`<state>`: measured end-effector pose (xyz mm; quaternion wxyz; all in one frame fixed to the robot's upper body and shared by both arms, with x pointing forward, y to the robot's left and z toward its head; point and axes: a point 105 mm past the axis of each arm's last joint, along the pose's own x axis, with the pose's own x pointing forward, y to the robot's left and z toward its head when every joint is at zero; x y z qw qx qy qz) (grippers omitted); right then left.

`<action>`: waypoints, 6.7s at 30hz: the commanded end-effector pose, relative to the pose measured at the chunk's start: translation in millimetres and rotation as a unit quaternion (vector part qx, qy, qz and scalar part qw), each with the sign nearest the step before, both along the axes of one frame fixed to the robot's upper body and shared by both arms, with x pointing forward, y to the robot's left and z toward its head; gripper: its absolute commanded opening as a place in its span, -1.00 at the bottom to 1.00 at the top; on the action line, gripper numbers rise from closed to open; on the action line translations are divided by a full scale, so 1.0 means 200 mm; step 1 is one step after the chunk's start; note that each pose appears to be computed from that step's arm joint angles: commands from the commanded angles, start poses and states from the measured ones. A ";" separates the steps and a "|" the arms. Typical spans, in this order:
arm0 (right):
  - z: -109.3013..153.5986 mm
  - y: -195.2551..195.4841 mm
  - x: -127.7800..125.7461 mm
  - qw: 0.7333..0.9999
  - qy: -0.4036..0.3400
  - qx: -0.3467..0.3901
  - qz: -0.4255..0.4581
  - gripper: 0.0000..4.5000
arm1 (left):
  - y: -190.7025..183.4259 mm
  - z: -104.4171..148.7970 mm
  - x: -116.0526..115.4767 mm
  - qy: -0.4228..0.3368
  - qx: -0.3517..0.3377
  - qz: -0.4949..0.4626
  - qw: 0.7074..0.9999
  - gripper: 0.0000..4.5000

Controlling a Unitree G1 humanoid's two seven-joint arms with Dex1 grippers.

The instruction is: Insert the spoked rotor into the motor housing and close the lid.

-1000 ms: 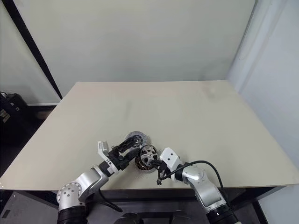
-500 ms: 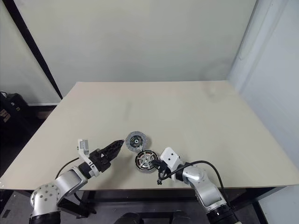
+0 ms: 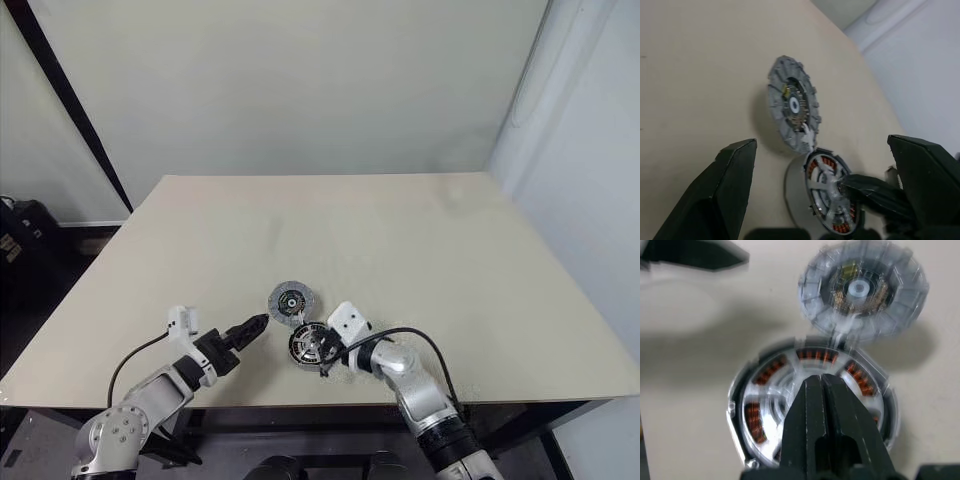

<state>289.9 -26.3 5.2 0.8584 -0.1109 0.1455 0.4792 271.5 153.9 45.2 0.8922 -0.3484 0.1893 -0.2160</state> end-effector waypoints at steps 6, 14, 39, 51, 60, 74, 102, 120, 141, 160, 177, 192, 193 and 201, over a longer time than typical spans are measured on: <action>0.12 -0.04 0.02 0.999 -0.030 0.024 -0.001 -0.57 | -0.01 0.09 0.00 -0.037 0.016 -0.022 0.999 1.00; 0.30 -0.07 -0.06 0.991 -0.039 -0.065 0.112 0.37 | -0.01 0.10 0.02 -0.018 0.072 -0.052 0.996 0.11; 0.18 -0.03 -0.10 0.897 -0.059 -0.319 0.299 0.37 | -0.01 -0.05 -0.10 0.068 0.244 -0.175 0.951 -0.98; 0.12 -0.02 -0.07 0.899 -0.065 -0.325 0.285 0.37 | -0.01 -0.04 -0.24 -0.012 0.128 -0.278 0.952 -0.98; 0.10 -0.03 -0.05 0.902 -0.061 -0.328 0.275 0.30 | 0.06 -0.11 -0.22 -0.065 0.151 -0.264 0.951 -0.99; 0.07 -0.04 -0.04 0.931 0.004 -0.300 0.207 -0.96 | 0.06 -0.13 -0.13 -0.122 0.198 -0.218 0.948 -1.00; 0.23 0.14 -0.09 0.967 0.027 -0.188 0.172 0.56 | 0.02 -0.17 -0.11 -0.128 0.209 -0.195 0.950 -1.00; 0.10 -0.02 -0.05 0.922 -0.014 -0.302 0.242 0.61 | 0.01 -0.16 -0.11 -0.131 0.208 -0.194 0.950 -1.00; 0.11 0.06 -0.15 0.952 0.108 -0.221 0.180 -0.97 | 0.00 -0.17 -0.10 -0.128 0.211 -0.199 0.948 -1.00; 0.15 0.16 -0.26 0.954 0.163 -0.176 0.182 -0.97 | -0.01 -0.17 -0.10 -0.127 0.206 -0.198 0.950 -1.00; 0.37 0.16 -0.22 0.978 0.075 -0.121 0.151 0.98 | -0.01 -0.17 -0.10 -0.128 0.205 -0.200 0.950 -1.00; 0.41 -0.48 0.21 0.972 -0.065 -0.149 -0.169 0.98 | 0.06 -0.15 -0.12 -0.126 0.201 -0.174 0.956 -1.00; 0.39 -0.52 0.22 0.968 -0.069 -0.166 -0.176 0.98 | 0.06 -0.15 -0.12 -0.126 0.201 -0.174 0.956 -1.00; 0.27 -0.71 0.27 0.941 -0.103 -0.252 -0.202 0.98 | 0.06 -0.14 -0.11 -0.129 0.202 -0.173 0.955 -1.00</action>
